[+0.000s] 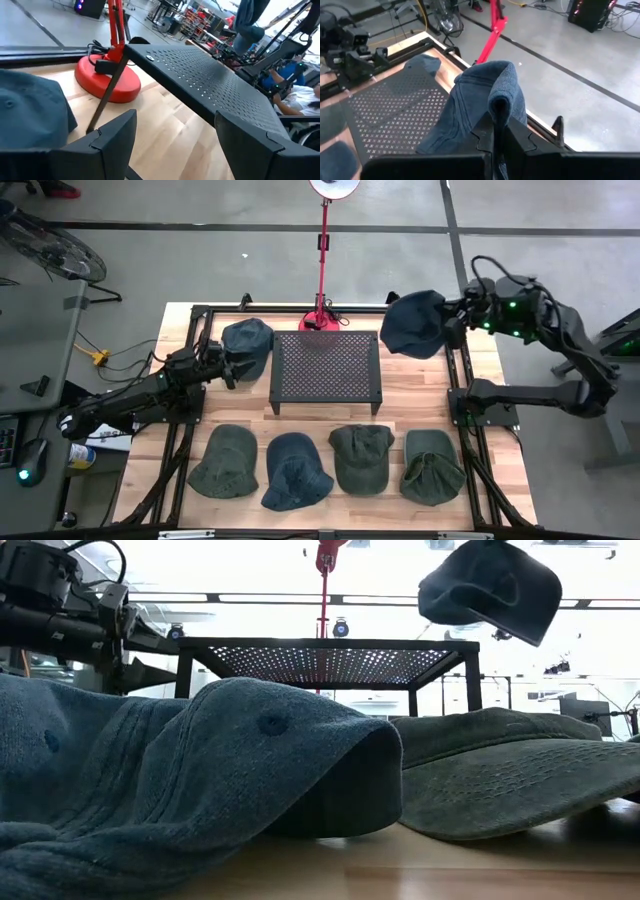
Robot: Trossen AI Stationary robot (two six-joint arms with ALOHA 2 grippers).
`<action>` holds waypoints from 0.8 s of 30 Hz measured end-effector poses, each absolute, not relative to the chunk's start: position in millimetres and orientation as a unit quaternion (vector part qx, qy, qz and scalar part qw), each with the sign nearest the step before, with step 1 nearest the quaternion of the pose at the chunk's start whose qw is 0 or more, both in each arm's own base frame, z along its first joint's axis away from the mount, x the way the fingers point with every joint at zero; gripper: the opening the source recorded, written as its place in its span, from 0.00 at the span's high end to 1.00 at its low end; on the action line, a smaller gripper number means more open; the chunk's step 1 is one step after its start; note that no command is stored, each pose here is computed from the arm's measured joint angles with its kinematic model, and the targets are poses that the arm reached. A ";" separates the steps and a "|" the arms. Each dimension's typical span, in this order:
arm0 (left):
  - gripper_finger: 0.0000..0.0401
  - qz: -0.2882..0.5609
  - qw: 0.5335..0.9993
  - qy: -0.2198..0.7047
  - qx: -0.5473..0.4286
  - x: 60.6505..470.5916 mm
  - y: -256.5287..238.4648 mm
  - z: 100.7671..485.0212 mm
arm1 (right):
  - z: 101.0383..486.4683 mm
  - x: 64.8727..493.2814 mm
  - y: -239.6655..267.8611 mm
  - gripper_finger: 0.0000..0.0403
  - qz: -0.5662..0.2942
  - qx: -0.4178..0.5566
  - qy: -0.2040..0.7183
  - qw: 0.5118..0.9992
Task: Pick & Place hat
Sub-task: Put the top right blue cap on the shelf
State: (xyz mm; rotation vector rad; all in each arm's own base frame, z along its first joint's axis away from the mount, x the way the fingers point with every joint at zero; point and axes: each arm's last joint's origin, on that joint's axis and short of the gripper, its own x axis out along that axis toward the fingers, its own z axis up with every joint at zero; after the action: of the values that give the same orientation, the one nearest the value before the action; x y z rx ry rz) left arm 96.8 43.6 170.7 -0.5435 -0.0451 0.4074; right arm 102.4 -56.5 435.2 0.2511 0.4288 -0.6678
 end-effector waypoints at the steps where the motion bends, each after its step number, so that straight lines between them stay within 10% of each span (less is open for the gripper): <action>1: 0.34 0.192 0.945 -0.031 -0.265 96.6 43.1 176.7 | 435.2 106.7 -56.0 0.98 -0.319 0.122 0.208 0.916; 24: 0.34 -0.014 0.976 -0.077 -0.205 132.4 47.9 321.9 | 448.3 223.3 -27.3 0.98 0.040 0.137 0.085 0.986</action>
State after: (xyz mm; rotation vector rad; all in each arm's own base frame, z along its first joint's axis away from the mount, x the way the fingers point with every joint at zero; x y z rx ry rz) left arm 132.4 47.9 321.9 -0.4135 -0.1545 -0.0292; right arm 223.3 -27.3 448.3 0.2753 0.1716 0.0811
